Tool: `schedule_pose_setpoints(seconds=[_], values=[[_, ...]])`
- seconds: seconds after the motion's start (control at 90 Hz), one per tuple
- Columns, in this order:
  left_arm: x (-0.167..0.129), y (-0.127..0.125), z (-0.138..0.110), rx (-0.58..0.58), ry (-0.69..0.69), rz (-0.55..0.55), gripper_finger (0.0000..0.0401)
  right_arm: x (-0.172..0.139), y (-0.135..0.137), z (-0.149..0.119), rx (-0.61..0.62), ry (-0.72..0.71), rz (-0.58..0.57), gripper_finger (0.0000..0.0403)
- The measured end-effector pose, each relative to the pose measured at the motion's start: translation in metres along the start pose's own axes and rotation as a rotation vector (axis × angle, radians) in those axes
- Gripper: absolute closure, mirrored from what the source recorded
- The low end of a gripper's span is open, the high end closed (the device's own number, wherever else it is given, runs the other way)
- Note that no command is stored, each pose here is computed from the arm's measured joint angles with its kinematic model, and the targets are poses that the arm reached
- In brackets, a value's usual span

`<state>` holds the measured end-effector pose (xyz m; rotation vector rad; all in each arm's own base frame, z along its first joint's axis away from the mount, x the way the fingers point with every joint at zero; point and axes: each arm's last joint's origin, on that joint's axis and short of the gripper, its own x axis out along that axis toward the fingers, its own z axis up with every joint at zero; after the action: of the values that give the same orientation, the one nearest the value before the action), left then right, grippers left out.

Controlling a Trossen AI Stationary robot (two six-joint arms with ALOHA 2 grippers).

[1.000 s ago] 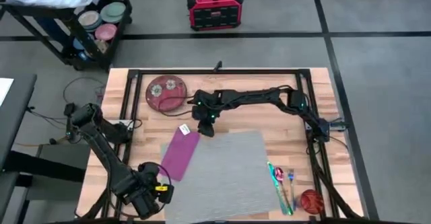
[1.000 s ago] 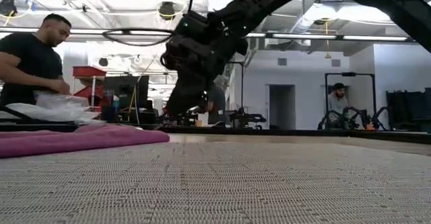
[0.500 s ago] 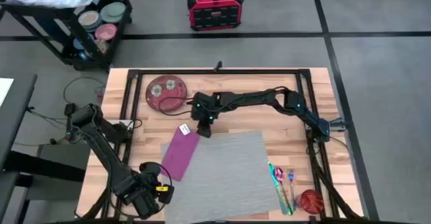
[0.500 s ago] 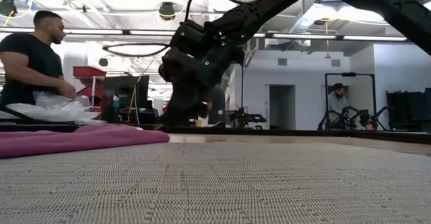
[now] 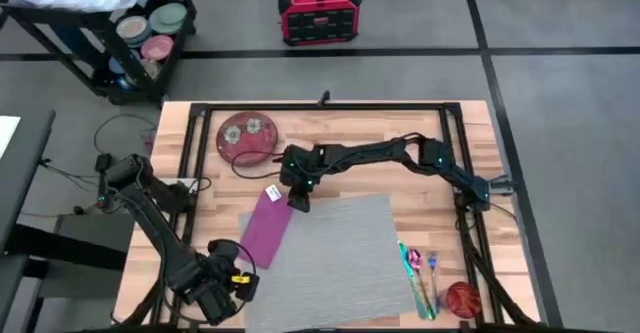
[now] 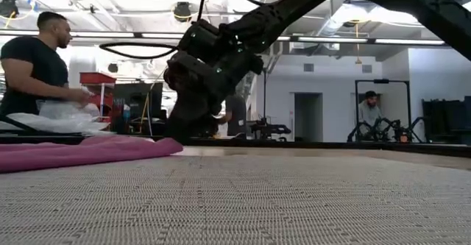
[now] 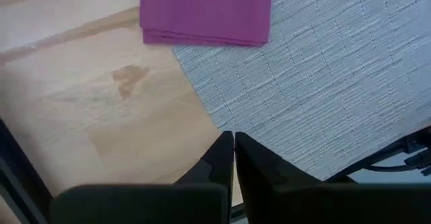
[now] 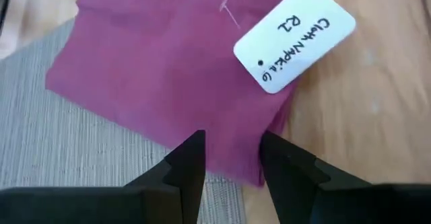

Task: Set table place
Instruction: Put the pink table napkin on the gray table mat

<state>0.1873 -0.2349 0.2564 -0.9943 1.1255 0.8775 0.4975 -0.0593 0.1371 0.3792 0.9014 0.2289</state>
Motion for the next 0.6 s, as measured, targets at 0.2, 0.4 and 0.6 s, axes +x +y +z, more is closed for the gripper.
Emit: schedule_pose_setpoints(seconds=[0.2,0.4,0.6], values=[[0.0,0.0,0.0,0.0,-0.01,-0.005,0.0401,0.005,-0.002,-0.001,0.001,-0.007,-0.026,0.0274],[0.0,0.0,0.0,-0.001,-0.011,-0.008,0.0401,0.023,-0.01,-0.013,0.075,0.037,0.011,0.0274],[0.0,0.0,0.001,0.007,-0.02,-0.013,0.0401,0.031,-0.014,-0.02,0.092,0.067,0.029,0.0275]])
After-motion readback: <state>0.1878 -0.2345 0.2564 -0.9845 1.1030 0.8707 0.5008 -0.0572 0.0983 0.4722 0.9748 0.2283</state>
